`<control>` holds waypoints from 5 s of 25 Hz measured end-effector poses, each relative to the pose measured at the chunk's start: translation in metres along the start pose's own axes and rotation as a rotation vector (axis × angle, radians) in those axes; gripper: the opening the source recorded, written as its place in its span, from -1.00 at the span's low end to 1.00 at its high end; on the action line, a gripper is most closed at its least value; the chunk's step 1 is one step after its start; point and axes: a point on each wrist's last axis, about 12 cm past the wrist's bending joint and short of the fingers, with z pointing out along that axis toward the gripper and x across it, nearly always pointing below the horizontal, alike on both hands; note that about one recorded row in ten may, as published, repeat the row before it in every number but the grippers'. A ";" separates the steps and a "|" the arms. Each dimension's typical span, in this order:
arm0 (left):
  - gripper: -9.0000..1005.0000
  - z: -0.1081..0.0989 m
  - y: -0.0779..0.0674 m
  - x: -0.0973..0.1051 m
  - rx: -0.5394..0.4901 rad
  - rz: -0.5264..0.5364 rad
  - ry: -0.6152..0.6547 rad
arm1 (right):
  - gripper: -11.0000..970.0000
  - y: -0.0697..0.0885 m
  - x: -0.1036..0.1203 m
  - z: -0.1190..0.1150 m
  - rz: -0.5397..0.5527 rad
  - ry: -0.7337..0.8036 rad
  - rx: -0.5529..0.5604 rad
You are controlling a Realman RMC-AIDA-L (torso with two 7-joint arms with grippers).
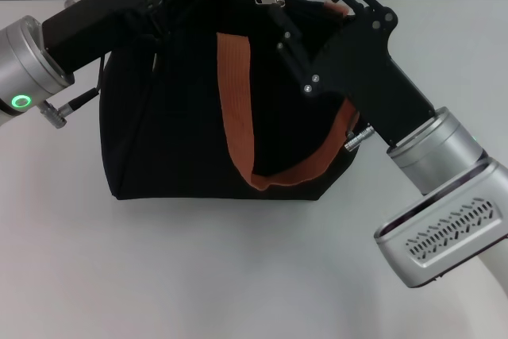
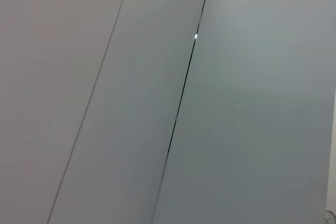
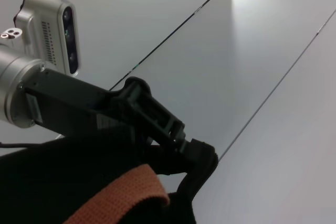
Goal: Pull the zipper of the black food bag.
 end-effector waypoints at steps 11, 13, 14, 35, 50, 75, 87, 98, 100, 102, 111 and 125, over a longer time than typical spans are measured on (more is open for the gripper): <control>-0.82 0.002 0.000 -0.001 0.010 0.002 0.003 | 0.00 0.004 0.003 0.008 -0.006 0.018 -0.048; -0.82 0.003 0.000 -0.001 0.010 0.002 0.003 | 0.00 0.004 0.003 0.008 -0.006 0.017 -0.052; -0.82 0.003 0.000 -0.001 0.011 0.002 0.003 | 0.00 0.005 0.003 0.008 -0.006 0.017 -0.055; -0.81 0.003 0.001 -0.001 0.004 0.006 0.000 | -0.01 0.009 0.006 0.003 -0.009 0.047 -0.080; -0.81 0.002 0.001 0.000 -0.008 0.010 -0.013 | -0.01 0.010 -0.001 0.002 0.022 0.045 -0.025; -0.80 0.004 0.001 0.000 -0.005 0.021 -0.009 | -0.01 -0.076 0.028 -0.038 1.500 0.051 -0.308; -0.79 0.006 -0.001 0.002 0.015 0.031 0.004 | -0.01 -0.086 0.035 -0.011 1.827 0.233 -0.394; -0.79 0.007 -0.001 0.004 0.015 0.043 0.004 | -0.01 -0.083 0.046 -0.014 1.824 0.300 -0.300; -0.79 0.007 -0.001 0.004 0.015 0.044 0.004 | -0.01 -0.083 0.045 -0.008 1.818 0.296 -0.318; -0.79 0.007 -0.001 0.004 0.015 0.044 0.004 | -0.01 -0.082 0.044 -0.004 1.814 0.293 -0.331; -0.79 0.008 -0.001 0.004 0.016 0.046 0.004 | -0.01 -0.078 0.042 0.002 1.813 0.306 -0.371; -0.78 0.010 0.000 0.003 0.018 0.050 0.005 | -0.01 -0.073 0.039 0.016 1.806 0.316 -0.421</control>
